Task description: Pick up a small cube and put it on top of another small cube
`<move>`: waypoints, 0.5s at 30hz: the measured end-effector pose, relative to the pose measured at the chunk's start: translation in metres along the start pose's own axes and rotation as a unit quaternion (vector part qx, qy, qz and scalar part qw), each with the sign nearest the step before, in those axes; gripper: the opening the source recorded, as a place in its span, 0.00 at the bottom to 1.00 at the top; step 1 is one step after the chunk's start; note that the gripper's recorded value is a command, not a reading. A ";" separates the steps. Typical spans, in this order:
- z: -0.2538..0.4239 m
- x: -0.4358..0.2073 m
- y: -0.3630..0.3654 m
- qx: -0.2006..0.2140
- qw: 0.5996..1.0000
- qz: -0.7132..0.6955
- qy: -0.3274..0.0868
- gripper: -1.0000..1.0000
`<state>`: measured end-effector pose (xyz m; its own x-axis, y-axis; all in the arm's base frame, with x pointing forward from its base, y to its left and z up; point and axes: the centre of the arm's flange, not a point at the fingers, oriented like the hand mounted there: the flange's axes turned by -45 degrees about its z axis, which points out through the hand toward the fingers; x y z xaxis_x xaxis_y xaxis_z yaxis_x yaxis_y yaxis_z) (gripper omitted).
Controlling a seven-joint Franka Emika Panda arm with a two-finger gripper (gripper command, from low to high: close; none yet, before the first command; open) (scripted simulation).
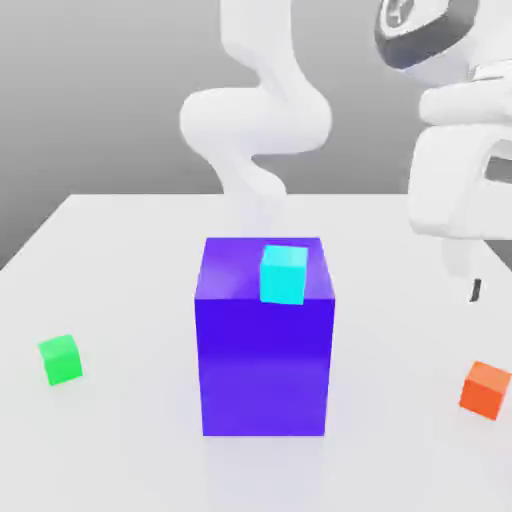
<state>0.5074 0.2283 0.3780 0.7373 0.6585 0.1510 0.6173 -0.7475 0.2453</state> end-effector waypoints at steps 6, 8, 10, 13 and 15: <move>0.079 0.010 -0.070 0.054 0.994 -0.090 -0.033 0.50; 0.102 0.010 -0.098 0.076 0.989 -0.120 -0.040 0.50; 0.123 0.009 -0.126 0.098 0.983 -0.149 -0.046 0.50; 0.153 0.005 -0.165 0.130 0.973 -0.183 -0.050 0.50; 0.181 0.001 -0.177 0.135 0.972 -0.188 -0.050 0.50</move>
<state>0.4485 0.3453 0.1610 0.4604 0.8877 0.0021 0.8877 -0.4604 0.0028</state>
